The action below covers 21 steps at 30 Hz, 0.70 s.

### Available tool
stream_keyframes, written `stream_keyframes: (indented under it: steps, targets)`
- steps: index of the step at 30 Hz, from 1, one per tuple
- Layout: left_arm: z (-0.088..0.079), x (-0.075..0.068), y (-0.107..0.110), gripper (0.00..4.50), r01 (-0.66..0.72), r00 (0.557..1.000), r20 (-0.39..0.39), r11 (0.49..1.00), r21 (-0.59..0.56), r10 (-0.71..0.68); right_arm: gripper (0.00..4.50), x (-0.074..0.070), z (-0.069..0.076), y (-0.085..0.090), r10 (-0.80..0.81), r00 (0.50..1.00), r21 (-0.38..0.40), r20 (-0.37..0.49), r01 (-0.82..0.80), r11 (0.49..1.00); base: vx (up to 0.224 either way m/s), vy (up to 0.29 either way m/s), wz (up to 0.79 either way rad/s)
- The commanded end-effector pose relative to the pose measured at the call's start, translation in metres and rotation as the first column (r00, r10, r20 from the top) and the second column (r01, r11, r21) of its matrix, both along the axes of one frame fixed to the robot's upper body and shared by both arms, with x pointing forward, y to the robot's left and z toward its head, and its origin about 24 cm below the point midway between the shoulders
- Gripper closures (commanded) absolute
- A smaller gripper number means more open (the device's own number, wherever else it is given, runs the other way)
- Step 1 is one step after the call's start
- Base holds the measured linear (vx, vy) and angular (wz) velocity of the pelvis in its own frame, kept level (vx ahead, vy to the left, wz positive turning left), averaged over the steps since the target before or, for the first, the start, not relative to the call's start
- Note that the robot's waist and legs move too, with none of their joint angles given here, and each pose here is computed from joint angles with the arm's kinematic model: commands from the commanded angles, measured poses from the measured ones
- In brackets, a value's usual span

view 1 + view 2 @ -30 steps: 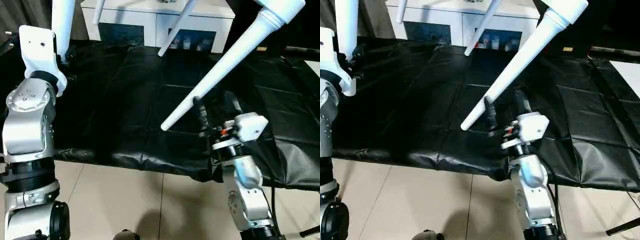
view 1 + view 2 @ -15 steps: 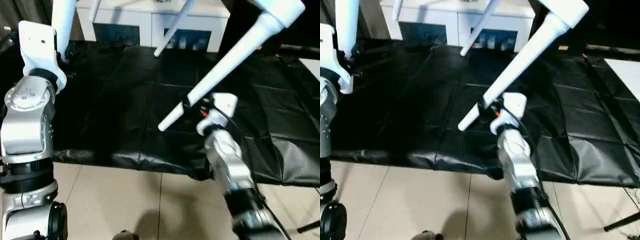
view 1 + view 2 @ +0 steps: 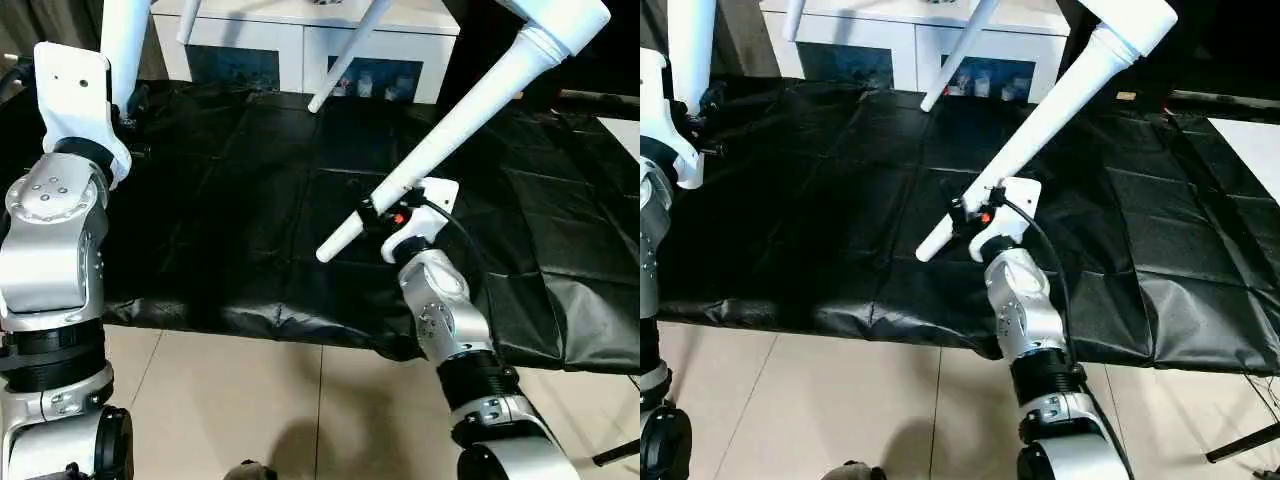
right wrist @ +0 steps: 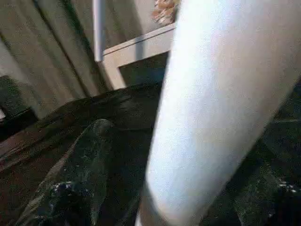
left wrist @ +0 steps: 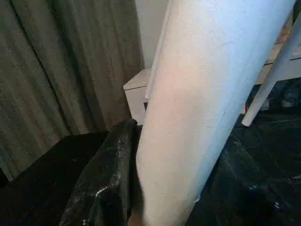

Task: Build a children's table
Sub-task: Flip table

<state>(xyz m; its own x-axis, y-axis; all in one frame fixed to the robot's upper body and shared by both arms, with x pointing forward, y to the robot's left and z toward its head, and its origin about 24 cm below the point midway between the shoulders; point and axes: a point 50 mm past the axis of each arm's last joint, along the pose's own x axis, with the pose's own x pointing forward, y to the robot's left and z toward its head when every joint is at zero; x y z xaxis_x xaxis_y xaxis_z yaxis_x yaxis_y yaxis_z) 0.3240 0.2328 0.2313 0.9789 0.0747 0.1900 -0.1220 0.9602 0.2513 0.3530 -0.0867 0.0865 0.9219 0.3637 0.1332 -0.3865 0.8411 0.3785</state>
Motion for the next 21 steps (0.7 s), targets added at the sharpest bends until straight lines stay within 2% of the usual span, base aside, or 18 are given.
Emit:
stream_keyframes:
  steps: [1, 18, 21]
  targets:
    - [0.016, -0.006, 0.001, 2.62, -0.002, 0.997, 0.08, 1.0, -0.023, 0.004, 1.48, 0.001, 0.005, 0.002, 0.044, 0.999, 0.022, 0.004, -0.044, 0.999, 0.0, 0.0, 0.0]
    - [0.009, -0.007, 0.006, 2.64, -0.039, 0.997, 0.067, 0.999, -0.027, 0.041, 2.78, 0.003, 0.014, -0.007, 0.027, 0.999, 0.016, 0.047, -0.028, 0.999, 0.0, 0.0, 0.0]
    - [0.004, -0.008, 0.01, 2.66, -0.063, 0.996, 0.059, 0.997, -0.039, 0.065, 2.98, 0.003, 0.021, -0.017, -0.035, 0.995, -0.015, 0.088, 0.037, 0.999, 0.0, 0.0, 0.0]
